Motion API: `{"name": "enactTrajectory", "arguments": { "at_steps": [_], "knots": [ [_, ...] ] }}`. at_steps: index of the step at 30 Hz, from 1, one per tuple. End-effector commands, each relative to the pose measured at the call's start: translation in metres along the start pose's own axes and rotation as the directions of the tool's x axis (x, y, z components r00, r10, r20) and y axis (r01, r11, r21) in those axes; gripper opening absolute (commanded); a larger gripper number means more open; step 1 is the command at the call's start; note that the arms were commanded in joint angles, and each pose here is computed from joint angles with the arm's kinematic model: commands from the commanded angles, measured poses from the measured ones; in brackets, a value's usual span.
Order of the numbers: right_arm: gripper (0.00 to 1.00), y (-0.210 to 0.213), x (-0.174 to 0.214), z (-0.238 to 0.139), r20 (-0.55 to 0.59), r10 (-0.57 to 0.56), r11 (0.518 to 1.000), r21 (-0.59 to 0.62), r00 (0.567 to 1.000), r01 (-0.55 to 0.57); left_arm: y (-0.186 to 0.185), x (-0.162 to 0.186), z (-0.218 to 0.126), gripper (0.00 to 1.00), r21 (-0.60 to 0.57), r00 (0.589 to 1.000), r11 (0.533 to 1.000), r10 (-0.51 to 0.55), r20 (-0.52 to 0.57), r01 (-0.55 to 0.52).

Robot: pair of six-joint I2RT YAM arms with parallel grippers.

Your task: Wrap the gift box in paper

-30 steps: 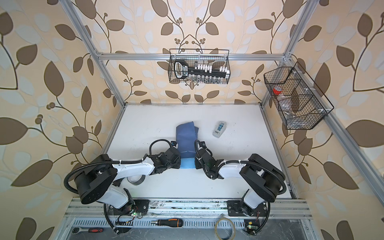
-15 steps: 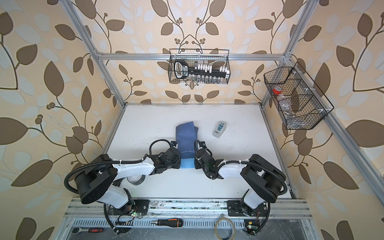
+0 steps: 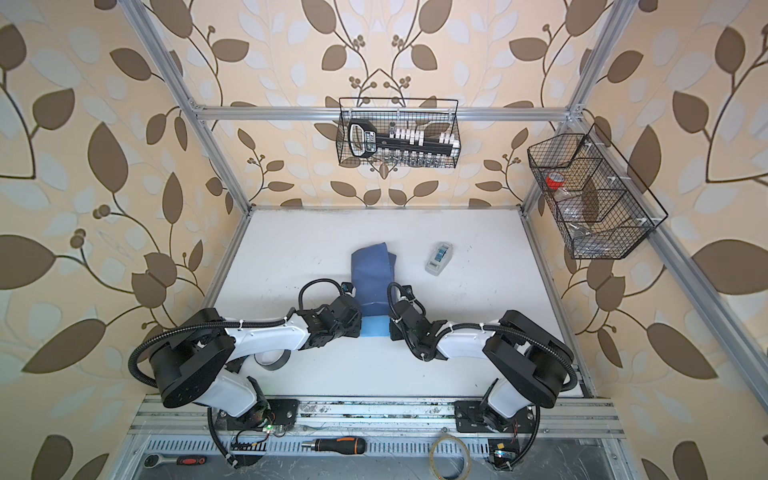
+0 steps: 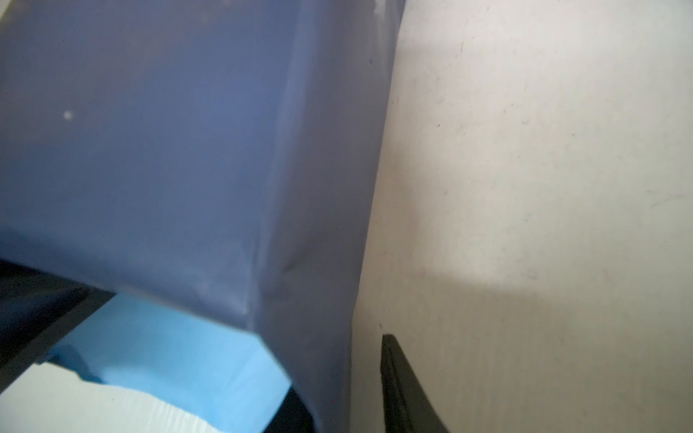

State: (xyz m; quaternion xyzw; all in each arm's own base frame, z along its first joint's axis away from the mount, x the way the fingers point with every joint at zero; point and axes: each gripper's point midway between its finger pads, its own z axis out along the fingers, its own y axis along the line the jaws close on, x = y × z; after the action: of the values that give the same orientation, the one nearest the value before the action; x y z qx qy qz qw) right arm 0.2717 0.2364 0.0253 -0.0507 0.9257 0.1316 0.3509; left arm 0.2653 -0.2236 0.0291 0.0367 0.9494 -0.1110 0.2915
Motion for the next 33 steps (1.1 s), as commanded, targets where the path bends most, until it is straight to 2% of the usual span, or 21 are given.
{"name": "enactTrajectory", "arguments": {
  "at_steps": [1,9,16,19,20,28,33],
  "knots": [
    [0.21,-0.004,0.009,-0.001,-0.021,0.0,1.0,0.019,1.0,0.001,-0.001,-0.01,-0.003,0.0,-0.023,0.999,1.0,-0.013,0.031,0.014],
    [0.01,-0.004,0.006,0.002,-0.018,0.004,0.999,0.033,1.0,-0.004,-0.001,-0.01,-0.003,0.0,-0.027,0.999,1.0,-0.013,0.032,0.014],
    [0.21,-0.005,0.013,-0.008,-0.026,0.022,1.0,0.011,0.999,-0.022,0.001,-0.01,-0.004,0.0,-0.034,0.999,0.999,-0.01,0.033,0.011],
    [0.26,-0.004,0.018,-0.011,-0.028,0.025,1.0,0.0,0.999,-0.025,-0.001,-0.012,-0.005,0.0,-0.032,0.999,0.999,-0.009,0.035,0.01],
    [0.26,-0.003,0.018,-0.011,-0.027,0.024,1.0,0.0,0.999,-0.024,0.0,-0.012,-0.005,0.0,-0.034,0.999,0.999,-0.008,0.035,0.01],
    [0.02,0.0,0.015,-0.006,-0.022,0.018,1.0,0.011,1.0,-0.018,0.0,-0.013,-0.006,0.0,-0.034,0.999,0.999,-0.009,0.037,0.011],
    [0.01,0.0,0.012,-0.006,-0.014,0.022,1.0,0.013,1.0,-0.022,-0.003,-0.009,-0.009,0.02,-0.009,1.0,1.0,-0.019,0.023,0.019]
  ]
}}
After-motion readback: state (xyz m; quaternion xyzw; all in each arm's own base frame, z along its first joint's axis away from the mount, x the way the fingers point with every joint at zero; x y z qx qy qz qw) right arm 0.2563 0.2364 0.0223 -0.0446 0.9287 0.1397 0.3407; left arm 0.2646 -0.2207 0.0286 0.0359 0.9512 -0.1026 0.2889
